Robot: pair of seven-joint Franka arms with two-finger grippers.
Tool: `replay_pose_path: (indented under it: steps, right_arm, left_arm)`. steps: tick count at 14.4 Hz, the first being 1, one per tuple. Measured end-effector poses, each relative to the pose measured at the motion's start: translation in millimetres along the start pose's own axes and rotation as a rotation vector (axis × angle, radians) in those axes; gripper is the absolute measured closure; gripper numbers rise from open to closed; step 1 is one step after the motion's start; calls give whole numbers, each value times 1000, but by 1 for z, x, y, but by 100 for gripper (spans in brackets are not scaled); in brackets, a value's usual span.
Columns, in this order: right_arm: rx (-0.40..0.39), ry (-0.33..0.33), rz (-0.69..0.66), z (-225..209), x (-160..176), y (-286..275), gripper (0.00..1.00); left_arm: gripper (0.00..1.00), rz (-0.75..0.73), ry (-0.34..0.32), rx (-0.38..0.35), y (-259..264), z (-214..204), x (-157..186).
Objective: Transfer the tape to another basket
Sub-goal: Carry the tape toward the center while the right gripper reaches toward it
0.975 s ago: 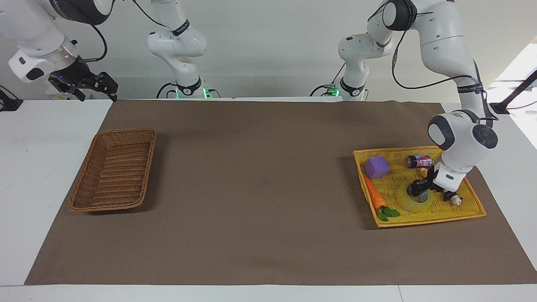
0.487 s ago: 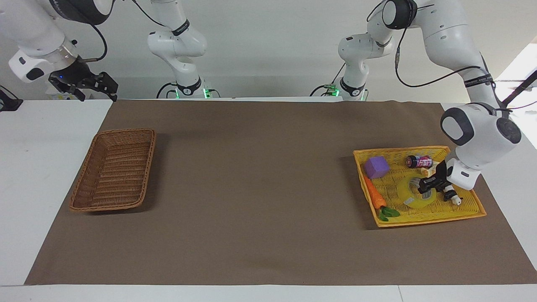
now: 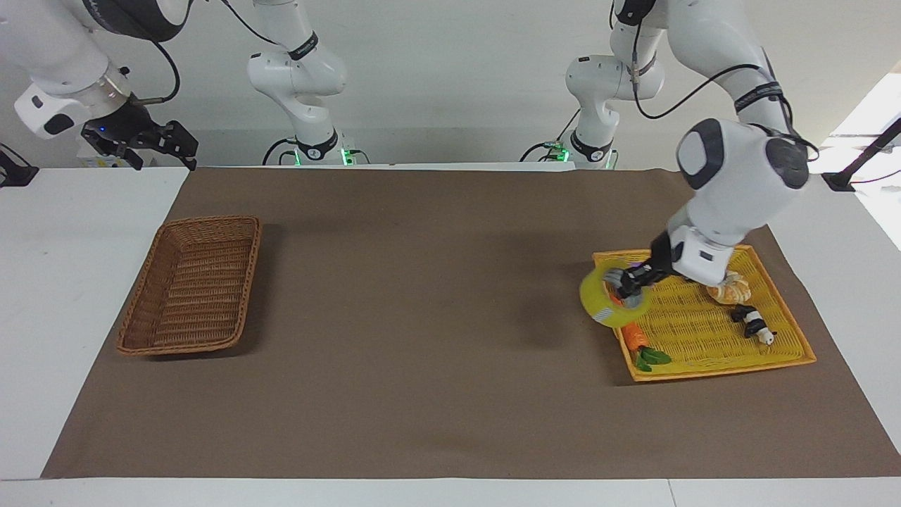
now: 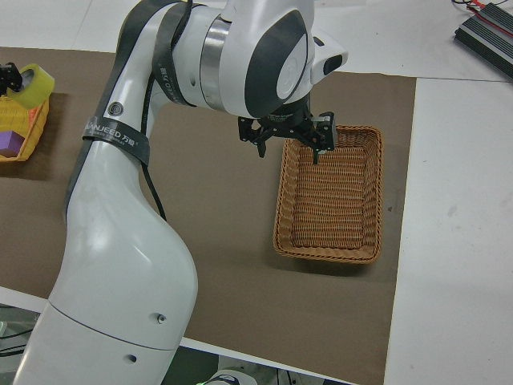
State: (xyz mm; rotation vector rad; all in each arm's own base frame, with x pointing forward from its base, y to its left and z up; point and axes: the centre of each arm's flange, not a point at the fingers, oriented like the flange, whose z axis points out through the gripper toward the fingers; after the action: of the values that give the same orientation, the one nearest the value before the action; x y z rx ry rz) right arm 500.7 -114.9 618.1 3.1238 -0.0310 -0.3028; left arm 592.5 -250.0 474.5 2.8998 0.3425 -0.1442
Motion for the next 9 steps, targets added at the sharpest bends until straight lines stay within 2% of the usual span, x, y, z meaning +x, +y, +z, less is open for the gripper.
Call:
replay_pose_path:
  steps: [2,4,6,9]
  right_arm:
    - [57,17,-49,1,2,-8,0]
    - [186,71,-80,1,10,-25,0]
    - [356,120,-100,11,22,-48,0]
    - [659,176,-67,51,54,-100,0]
  left_arm:
    - [78,13,-13,8,56,17,-45]
    - [78,17,-8,3,80,23,-66]
    - [78,20,-2,-3,84,23,-68]
    - [78,19,-4,-3,83,23,-68]
